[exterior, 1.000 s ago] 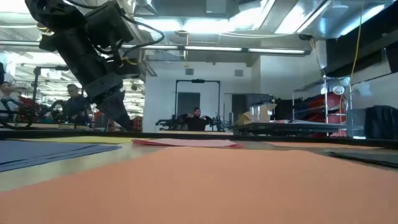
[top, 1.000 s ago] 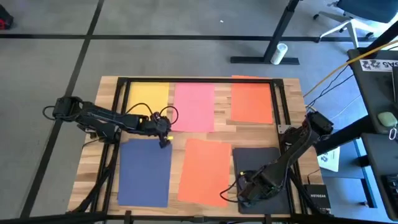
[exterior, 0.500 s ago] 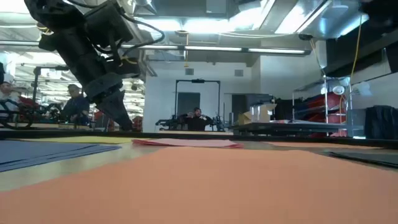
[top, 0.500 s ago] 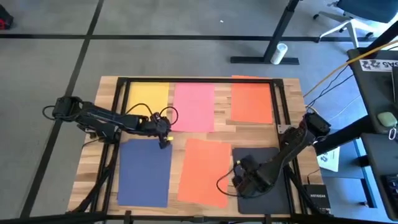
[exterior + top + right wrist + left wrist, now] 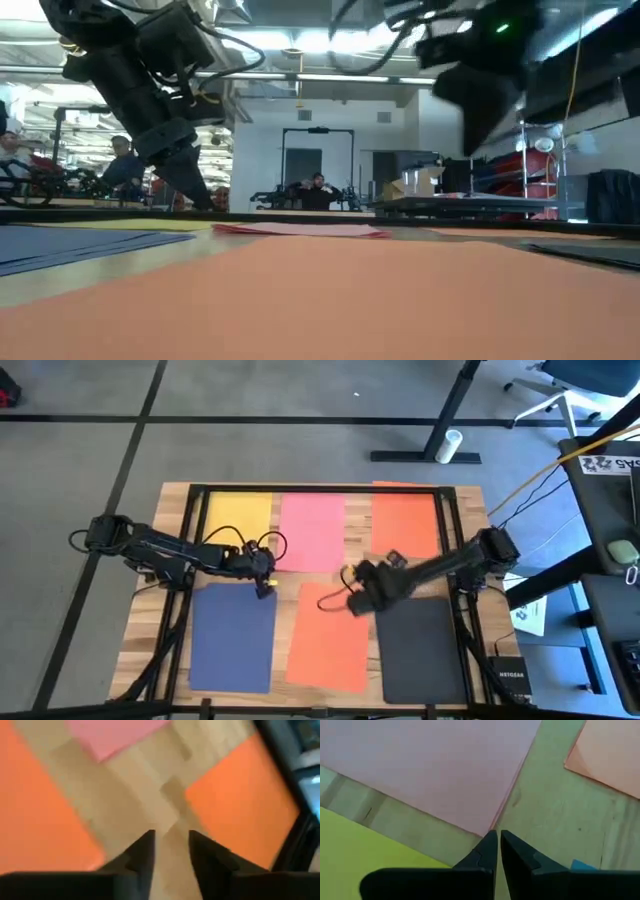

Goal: Organize paper
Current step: Stack the orange paper on top of the stacked orange papers

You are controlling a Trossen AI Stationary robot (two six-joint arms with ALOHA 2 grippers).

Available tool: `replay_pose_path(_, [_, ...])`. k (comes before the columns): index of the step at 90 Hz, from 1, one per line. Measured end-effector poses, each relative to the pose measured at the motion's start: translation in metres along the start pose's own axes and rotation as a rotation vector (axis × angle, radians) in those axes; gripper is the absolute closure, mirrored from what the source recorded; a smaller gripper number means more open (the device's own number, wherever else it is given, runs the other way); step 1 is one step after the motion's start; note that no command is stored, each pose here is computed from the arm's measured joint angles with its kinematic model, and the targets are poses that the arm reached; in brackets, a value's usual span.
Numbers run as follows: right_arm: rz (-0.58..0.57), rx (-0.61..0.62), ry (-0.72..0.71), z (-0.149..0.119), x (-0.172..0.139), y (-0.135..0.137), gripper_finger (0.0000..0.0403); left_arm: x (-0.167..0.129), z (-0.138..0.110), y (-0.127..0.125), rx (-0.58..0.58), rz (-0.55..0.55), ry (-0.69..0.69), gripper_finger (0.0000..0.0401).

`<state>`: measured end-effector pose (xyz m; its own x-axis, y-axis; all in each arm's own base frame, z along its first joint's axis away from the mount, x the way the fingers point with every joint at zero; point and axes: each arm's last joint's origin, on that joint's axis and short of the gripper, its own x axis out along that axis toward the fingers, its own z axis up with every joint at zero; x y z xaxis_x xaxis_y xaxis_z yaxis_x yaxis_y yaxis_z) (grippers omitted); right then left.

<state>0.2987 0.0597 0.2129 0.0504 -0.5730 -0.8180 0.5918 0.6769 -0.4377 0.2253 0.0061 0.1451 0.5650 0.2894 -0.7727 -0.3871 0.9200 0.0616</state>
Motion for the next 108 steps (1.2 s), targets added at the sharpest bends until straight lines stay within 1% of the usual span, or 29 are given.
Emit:
replay_pose_path(14, [-0.050, -0.023, 0.049, 0.020, 0.030, -0.007, 0.0197, 0.000, 0.000, 0.000, 0.002, 0.000, 0.002, 0.0393])
replay_pose_path(26, [-0.077, -0.050, 0.132, 0.028, 0.061, -0.005, 0.0172, 0.000, -0.001, 0.000, 0.011, 0.002, 0.006, 0.0393])
replay_pose_path(35, [-0.097, -0.087, 0.179, 0.031, 0.081, -0.002, 0.0169, 0.000, -0.001, 0.000, 0.011, 0.003, 0.010, 0.0393])
replay_pose_path(43, [-0.107, -0.095, 0.232, 0.032, 0.097, -0.003, 0.0169, 0.000, -0.003, 0.000, 0.012, 0.005, 0.024, 0.0393])
replay_pose_path(62, [-0.106, -0.065, 0.306, 0.036, 0.127, -0.003, 0.0169, -0.001, -0.005, -0.001, -0.003, 0.009, 0.048, 0.0393])
replay_pose_path(67, [-0.106, -0.061, 0.312, 0.037, 0.131, -0.003, 0.0169, -0.001, -0.005, -0.001, -0.015, 0.008, 0.046, 0.0393])
replay_pose_path(82, [-0.110, -0.112, 0.309, 0.036, 0.138, 0.003, 0.0169, -0.001, -0.005, -0.001, -0.029, 0.009, 0.047, 0.0393])
replay_pose_path(100, [-0.113, -0.114, 0.309, 0.032, 0.136, 0.008, 0.0169, -0.001, -0.005, -0.001, -0.054, 0.010, 0.047, 0.0393])
replay_pose_path(108, [-0.095, -0.113, 0.333, 0.031, 0.136, 0.008, 0.0169, -0.001, -0.005, -0.001, -0.059, 0.010, 0.048, 0.0393])
